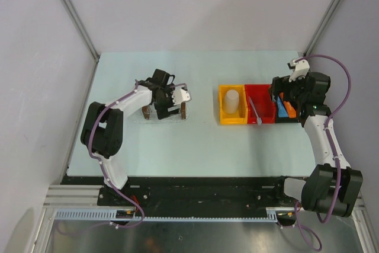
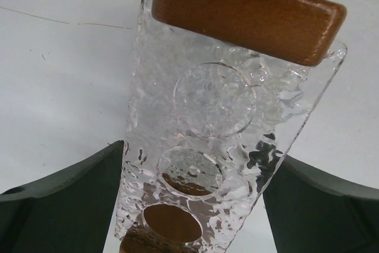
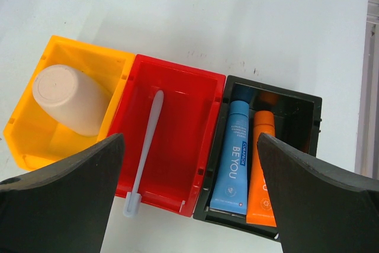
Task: Prepare toiletry sets of a toothbrush and toothpaste on the tray
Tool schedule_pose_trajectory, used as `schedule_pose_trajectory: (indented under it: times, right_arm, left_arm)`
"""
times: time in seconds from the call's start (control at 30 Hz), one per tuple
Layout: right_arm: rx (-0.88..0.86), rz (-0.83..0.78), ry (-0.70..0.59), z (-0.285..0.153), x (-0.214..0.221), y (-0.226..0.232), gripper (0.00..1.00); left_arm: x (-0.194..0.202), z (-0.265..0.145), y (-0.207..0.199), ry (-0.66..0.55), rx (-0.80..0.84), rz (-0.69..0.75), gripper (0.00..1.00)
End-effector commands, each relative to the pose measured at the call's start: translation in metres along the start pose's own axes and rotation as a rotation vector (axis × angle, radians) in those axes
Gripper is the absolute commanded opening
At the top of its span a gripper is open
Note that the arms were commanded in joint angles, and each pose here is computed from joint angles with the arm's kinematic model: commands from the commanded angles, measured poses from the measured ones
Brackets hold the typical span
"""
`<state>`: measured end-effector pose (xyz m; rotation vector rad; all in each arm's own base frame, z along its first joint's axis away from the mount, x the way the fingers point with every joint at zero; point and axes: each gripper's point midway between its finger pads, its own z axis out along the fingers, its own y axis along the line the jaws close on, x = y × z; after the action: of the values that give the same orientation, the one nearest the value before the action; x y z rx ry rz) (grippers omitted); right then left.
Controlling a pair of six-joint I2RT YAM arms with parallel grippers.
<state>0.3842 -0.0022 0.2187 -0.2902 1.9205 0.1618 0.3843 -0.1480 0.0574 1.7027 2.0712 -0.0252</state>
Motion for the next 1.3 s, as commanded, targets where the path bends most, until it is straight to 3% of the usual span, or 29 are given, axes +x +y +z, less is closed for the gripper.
schedule_pose_trajectory:
  times: [0.0, 0.13, 0.3, 0.87, 1.27]
  right_arm:
    - [0.000, -0.013, -0.036, -0.006, -0.011, 0.000, 1.00]
    - [0.000, -0.014, -0.039, -0.007, -0.012, 0.000, 1.00]
    - [-0.003, -0.014, -0.040, -0.007, -0.012, 0.001, 1.00]
    - [-0.010, -0.015, -0.051, -0.010, -0.016, 0.003, 1.00]
    - [-0.024, -0.011, -0.052, -0.009, -0.016, 0.006, 1.00]
  left_arm:
    - [-0.013, -0.003, 0.012, -0.019, -0.039, -0.041, 0.92]
    - [-0.012, -0.003, 0.009, -0.019, -0.033, -0.037, 0.92]
    - [-0.017, -0.011, 0.012, -0.041, -0.045, -0.020, 1.00]
    - [-0.033, -0.049, 0.027, -0.081, -0.144, 0.064, 1.00]
    - [-0.033, -0.072, 0.009, -0.103, -0.151, 0.122, 1.00]
